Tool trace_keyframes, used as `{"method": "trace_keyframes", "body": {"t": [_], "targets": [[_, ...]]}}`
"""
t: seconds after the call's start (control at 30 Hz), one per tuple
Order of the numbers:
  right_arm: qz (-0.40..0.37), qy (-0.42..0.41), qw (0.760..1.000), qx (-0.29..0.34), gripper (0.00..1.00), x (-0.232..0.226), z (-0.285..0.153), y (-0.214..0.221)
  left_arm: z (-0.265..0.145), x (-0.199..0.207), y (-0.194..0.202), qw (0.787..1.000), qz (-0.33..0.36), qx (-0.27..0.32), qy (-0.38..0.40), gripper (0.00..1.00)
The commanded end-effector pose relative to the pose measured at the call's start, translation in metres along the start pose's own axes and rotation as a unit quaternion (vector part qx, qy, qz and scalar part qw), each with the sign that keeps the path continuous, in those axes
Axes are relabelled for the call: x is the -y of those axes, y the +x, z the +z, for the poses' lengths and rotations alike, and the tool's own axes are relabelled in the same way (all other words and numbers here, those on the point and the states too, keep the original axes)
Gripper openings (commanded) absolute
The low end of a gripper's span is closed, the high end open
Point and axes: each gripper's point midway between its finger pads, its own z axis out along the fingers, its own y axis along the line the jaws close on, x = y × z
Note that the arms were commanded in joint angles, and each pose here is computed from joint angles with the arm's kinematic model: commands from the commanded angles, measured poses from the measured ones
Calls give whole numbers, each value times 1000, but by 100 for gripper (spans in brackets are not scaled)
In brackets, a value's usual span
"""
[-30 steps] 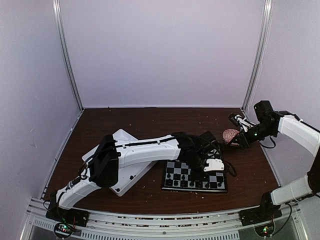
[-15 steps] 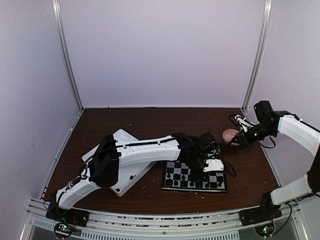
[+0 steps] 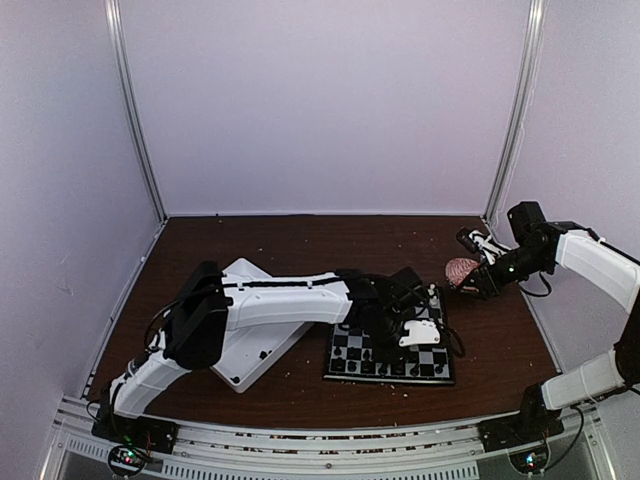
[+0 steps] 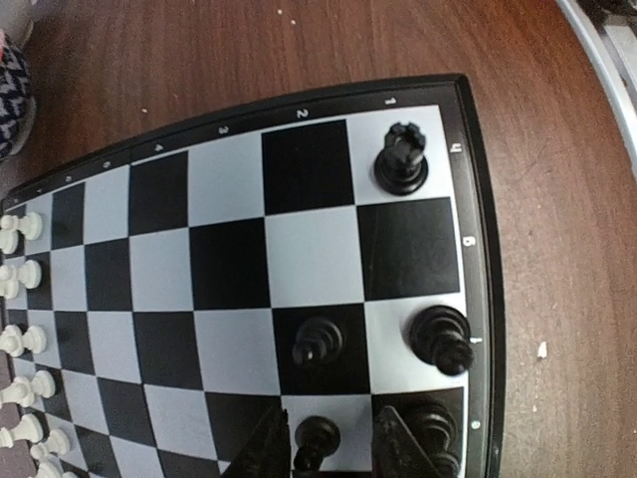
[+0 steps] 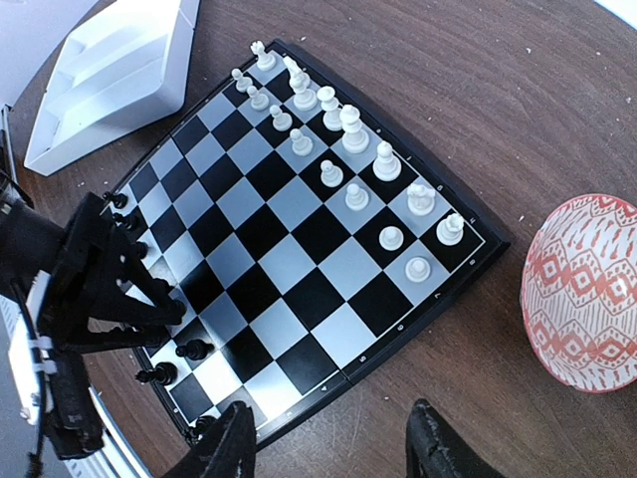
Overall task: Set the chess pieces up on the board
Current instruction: Place the pawn on c7, then adjust the chess pile in the storage box.
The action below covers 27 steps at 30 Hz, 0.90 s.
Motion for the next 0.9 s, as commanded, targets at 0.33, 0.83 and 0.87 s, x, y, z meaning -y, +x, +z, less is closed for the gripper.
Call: {"method": "trace_keyframes", "body": {"t": [0.33,0.83,0.87], "targets": [[-41,-20,999,5,48,-13,-9,0,-123,-68,-73,972,-50,189,-127,32],[-251,-62,949,-183,26,-56,53,76,-205,-107,126,899,-374,115,-198,28],[-257,-63,946,-190,23,-57,58,77,-209,-104,139,893,-387,105,-205,28]]}}
